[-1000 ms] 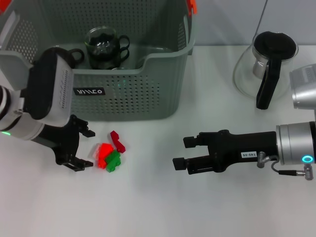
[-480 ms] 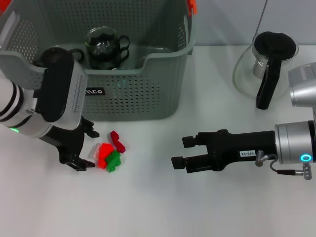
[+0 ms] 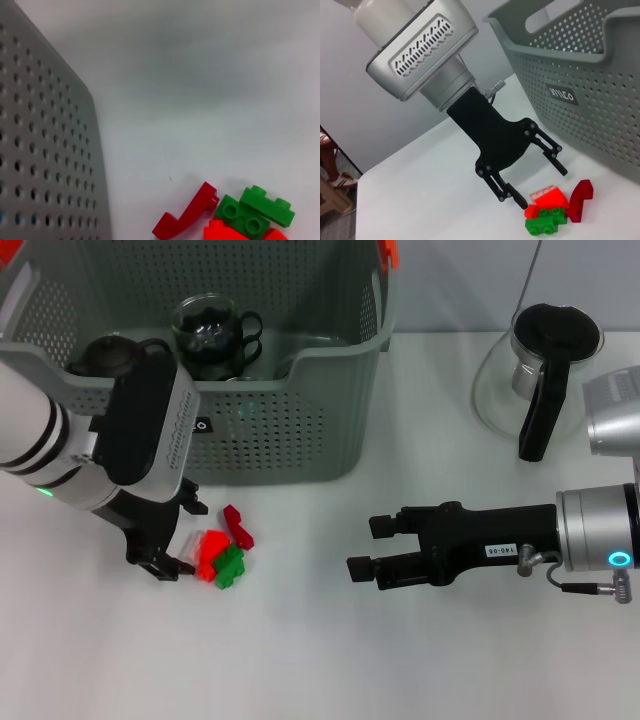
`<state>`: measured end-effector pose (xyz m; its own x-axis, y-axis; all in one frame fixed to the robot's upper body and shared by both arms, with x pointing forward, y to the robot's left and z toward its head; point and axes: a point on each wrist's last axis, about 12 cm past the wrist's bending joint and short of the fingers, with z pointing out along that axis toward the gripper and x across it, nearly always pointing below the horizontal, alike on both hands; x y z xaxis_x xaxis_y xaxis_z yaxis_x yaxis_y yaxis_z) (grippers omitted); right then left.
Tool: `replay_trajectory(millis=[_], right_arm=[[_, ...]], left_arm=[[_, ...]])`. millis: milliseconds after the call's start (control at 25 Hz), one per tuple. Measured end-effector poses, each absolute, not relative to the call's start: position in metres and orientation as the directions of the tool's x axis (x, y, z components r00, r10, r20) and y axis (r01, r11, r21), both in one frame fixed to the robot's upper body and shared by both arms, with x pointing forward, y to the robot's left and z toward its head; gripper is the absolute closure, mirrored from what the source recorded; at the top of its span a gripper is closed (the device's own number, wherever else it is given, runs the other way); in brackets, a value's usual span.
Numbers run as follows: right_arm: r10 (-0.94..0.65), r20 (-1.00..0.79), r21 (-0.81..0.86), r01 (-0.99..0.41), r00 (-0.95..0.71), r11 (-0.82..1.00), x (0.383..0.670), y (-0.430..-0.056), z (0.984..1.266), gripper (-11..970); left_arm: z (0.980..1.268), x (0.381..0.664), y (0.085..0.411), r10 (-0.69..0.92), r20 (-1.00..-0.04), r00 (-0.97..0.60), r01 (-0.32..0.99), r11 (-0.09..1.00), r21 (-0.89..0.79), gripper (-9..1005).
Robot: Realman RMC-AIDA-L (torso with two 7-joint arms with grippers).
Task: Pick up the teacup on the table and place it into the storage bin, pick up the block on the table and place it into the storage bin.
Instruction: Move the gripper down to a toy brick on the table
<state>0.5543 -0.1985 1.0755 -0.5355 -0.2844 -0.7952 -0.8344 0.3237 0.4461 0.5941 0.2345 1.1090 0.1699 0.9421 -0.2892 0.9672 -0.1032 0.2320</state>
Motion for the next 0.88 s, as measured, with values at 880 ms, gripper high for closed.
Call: replay_trajectory(millis=[880], right_arm=[[-0.277, -0.798, 0.441, -0.831, -0.536, 0.338, 0.556, -0.200, 1.076, 77]], left_arm=[[1.110, 0.599, 0.221, 0.949, -0.218, 0.227, 0.960, -0.180, 0.216, 403]])
